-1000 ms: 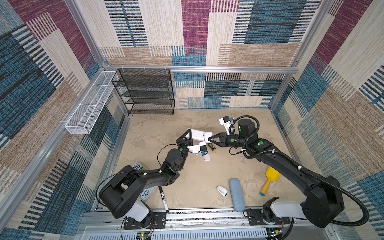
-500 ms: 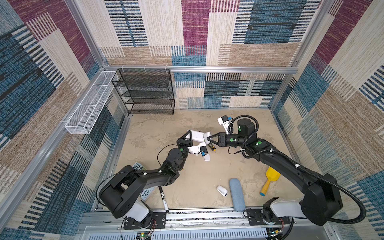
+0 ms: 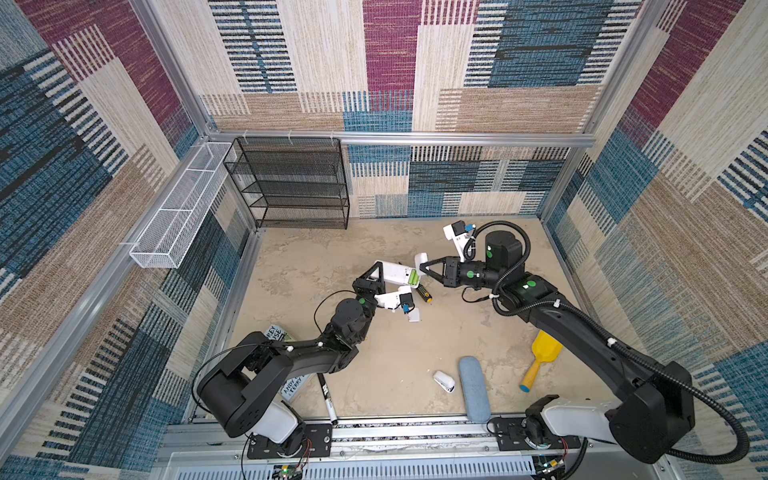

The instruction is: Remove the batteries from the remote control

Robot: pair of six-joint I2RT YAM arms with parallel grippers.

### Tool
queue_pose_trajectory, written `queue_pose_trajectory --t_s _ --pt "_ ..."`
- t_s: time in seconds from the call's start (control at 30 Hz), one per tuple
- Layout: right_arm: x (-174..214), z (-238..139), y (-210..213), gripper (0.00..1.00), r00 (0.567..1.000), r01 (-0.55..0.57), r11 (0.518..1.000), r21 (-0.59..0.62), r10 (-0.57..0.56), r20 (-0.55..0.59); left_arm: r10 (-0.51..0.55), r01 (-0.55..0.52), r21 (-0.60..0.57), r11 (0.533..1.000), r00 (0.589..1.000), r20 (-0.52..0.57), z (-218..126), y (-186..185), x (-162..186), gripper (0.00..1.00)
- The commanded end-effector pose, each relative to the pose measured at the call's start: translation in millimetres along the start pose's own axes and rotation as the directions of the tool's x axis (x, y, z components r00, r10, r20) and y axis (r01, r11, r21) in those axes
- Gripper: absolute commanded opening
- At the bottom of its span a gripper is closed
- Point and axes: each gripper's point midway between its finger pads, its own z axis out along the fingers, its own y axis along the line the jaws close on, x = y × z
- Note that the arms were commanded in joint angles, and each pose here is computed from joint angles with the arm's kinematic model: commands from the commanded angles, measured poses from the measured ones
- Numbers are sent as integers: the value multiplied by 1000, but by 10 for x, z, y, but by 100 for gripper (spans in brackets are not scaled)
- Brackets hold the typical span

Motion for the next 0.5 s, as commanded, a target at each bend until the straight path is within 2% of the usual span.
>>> queue_pose_trajectory --t_s 0.0,0.2,0.33,0.47 --pt "-124 -95 -147 0 998 45 994 98 -49 37 -56 56 -38 998 998 3 -27 130 0 0" --pt "-67 -190 -807 0 998 1 955 295 -17 52 -70 70 -9 998 997 13 -81 108 -48 0" --pt "200 -208 -1440 0 1000 -25 868 496 16 22 -57 57 24 998 998 11 -122 4 -106 0" --pt "508 -180 -1824 0 998 -45 827 560 60 -8 -59 59 46 997 998 6 -182 -114 -159 0"
